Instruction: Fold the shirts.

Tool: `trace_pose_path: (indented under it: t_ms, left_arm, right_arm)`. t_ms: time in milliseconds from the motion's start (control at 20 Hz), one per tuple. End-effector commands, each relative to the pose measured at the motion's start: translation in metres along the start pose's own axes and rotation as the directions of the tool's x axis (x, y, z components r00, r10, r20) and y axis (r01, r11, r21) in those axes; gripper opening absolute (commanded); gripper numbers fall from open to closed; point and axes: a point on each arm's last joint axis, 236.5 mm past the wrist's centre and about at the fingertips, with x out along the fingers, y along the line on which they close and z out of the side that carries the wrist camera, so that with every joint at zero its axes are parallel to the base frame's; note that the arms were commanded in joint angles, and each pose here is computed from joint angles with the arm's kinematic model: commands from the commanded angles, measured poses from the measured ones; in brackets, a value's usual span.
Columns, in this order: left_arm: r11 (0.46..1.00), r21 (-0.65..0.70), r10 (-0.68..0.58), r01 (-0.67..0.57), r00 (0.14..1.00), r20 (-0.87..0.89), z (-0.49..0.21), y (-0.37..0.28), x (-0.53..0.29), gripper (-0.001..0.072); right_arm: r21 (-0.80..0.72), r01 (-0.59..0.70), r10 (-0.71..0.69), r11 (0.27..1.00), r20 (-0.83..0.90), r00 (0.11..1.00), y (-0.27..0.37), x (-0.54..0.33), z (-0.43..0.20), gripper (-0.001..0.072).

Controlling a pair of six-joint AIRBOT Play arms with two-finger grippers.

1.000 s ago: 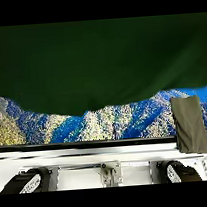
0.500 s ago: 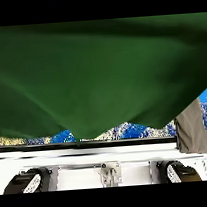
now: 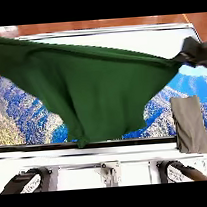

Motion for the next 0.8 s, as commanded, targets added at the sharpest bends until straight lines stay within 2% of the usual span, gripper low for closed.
trace_pose_path:
  t_ms: [0, 250, 350, 550, 600, 650, 700, 750]
  left_arm:
    - [0.998, -0.02, 0.049, -0.051, 0.995, -0.088, -0.052, 0.034, 0.108, 0.0032]
    - [0.989, -0.143, -0.005, -0.04, 0.953, -0.303, -0.157, 0.047, 0.225, 0.0033]
    - [0.975, -0.218, -0.077, -0.027, 0.888, -0.453, -0.218, 0.038, 0.246, 0.0034]
    - [0.947, -0.321, -0.213, -0.023, 0.701, -0.68, -0.308, 0.015, 0.243, 0.0035]
    - [0.943, -0.332, -0.233, -0.023, 0.666, -0.708, -0.319, 0.011, 0.239, 0.0075]
    - [0.942, -0.334, -0.242, -0.023, 0.643, -0.726, -0.324, 0.009, 0.234, 0.0248]
    - [0.942, -0.335, -0.248, -0.022, 0.628, -0.738, -0.325, 0.009, 0.23, 0.0519]
    - [0.941, -0.337, -0.255, -0.02, 0.611, -0.749, -0.323, 0.009, 0.224, 0.0688]
  right_arm:
    - [0.101, 0.022, -0.014, 0.995, -0.08, 0.997, -0.05, 0.108, 0.016, 0.0064]
    - [0.25, -0.056, 0.066, 0.967, -0.033, 0.997, -0.074, 0.201, 0.038, 0.0065]
    - [0.299, -0.074, 0.102, 0.951, -0.077, 0.992, -0.077, 0.224, 0.027, 0.0065]
    - [0.344, -0.071, 0.149, 0.936, -0.208, 0.967, -0.078, 0.245, -0.007, 0.0065]
    - [0.344, -0.07, 0.154, 0.936, -0.223, 0.963, -0.077, 0.244, -0.01, 0.0088]
    - [0.35, -0.083, 0.169, 0.933, -0.223, 0.96, -0.073, 0.241, -0.01, 0.0193]
    - [0.357, -0.104, 0.194, 0.928, -0.228, 0.954, -0.067, 0.237, -0.01, 0.0536]
    - [0.346, -0.135, 0.227, 0.929, -0.241, 0.944, -0.06, 0.229, -0.01, 0.0689]
